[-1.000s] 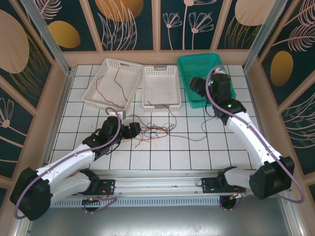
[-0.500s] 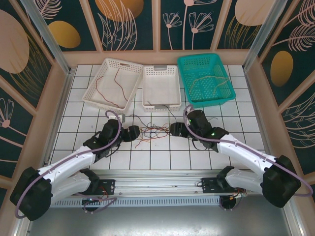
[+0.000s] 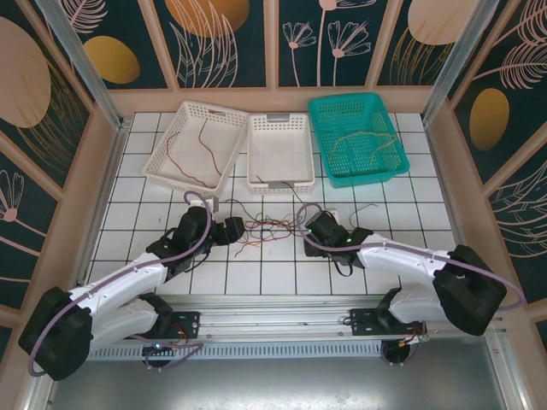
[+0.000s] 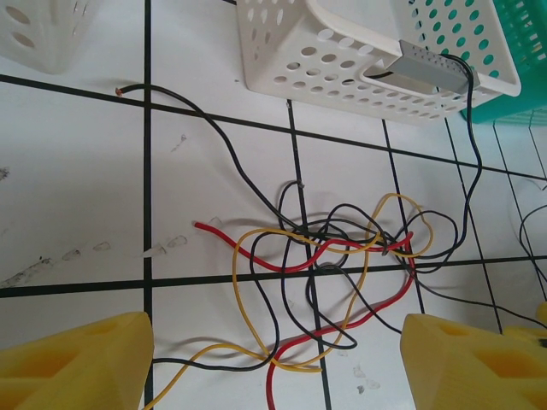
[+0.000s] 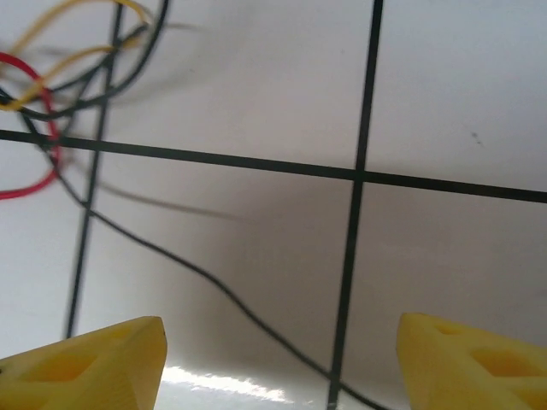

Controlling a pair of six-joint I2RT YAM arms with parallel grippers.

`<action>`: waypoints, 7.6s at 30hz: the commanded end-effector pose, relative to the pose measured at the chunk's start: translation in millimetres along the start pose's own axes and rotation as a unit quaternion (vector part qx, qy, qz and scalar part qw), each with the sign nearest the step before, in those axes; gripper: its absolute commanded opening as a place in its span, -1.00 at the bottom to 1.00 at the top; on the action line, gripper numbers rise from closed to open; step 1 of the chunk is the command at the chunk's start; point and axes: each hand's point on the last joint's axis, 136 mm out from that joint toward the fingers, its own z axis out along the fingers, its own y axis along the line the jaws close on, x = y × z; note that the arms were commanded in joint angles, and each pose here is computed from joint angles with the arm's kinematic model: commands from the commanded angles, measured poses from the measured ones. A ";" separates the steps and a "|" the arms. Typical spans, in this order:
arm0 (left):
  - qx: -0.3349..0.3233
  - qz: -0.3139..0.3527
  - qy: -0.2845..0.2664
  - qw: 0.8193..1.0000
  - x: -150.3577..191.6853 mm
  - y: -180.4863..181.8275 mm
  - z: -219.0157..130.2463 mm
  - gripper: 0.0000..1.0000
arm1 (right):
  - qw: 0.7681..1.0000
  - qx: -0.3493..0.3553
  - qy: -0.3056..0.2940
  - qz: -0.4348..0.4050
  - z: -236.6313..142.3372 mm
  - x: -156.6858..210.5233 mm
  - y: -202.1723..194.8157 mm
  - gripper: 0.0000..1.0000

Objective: Untangle the cables

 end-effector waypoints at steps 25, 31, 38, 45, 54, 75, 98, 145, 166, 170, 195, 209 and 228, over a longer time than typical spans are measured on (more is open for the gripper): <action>0.026 -0.013 0.021 0.999 13.4 -9.0 7.8 0.51 | 0.989 -0.141 -0.003 -0.048 -25.0 -27.7 62.9 -1.00; 0.030 -0.008 0.032 0.999 22.2 -14.3 13.6 0.51 | 0.968 -0.242 -0.057 -0.040 -83.1 -67.5 93.0 -1.00; 0.039 -0.001 0.049 0.998 35.8 -23.8 25.2 0.45 | 0.933 -0.342 -0.104 -0.043 -158.5 -106.5 115.6 -1.00; 0.046 0.002 0.070 0.996 51.6 -29.2 38.1 0.42 | 0.908 -0.395 -0.139 -0.035 -209.5 -131.6 118.8 -1.00; 0.045 0.007 0.098 0.994 73.7 -28.2 55.7 0.21 | 0.882 -0.432 -0.184 -0.033 -267.9 -157.6 121.4 -1.00; 0.011 0.010 0.101 0.995 94.5 0.5 66.2 -1.00 | 0.844 -0.462 -0.270 -0.033 -375.7 -194.2 107.7 -1.00; -0.066 0.025 0.028 0.997 57.1 39.8 9.8 -1.00 | 0.809 -0.367 -0.454 0.066 -489.7 -246.6 26.9 -1.00; 0.020 0.052 -0.103 0.993 -81.0 -55.4 -74.7 -0.16 | 0.793 -0.282 -0.521 0.140 -490.5 -251.7 -22.4 -1.00; 0.181 0.189 -0.013 0.965 -32.7 -196.1 70.6 0.35 | 0.783 -0.374 -0.482 0.123 -502.5 -242.9 5.6 -1.00; 0.218 0.210 -0.001 0.953 -23.6 -231.8 96.7 0.37 | 0.783 -0.380 -0.477 0.122 -501.7 -242.4 8.0 -1.00; 0.289 0.272 0.002 0.918 35.7 -293.5 183.5 0.47 | 0.766 -0.428 -0.465 0.116 -513.6 -240.9 21.2 -1.00; 0.291 0.245 -0.035 0.924 28.6 -292.0 190.5 -0.28 | 0.750 -0.471 -0.450 0.114 -525.3 -236.5 30.0 -1.00; 0.322 0.203 -0.046 0.924 20.9 -269.1 111.0 -1.00 | 0.752 -0.377 -0.511 0.176 -520.4 -231.7 -23.6 -1.00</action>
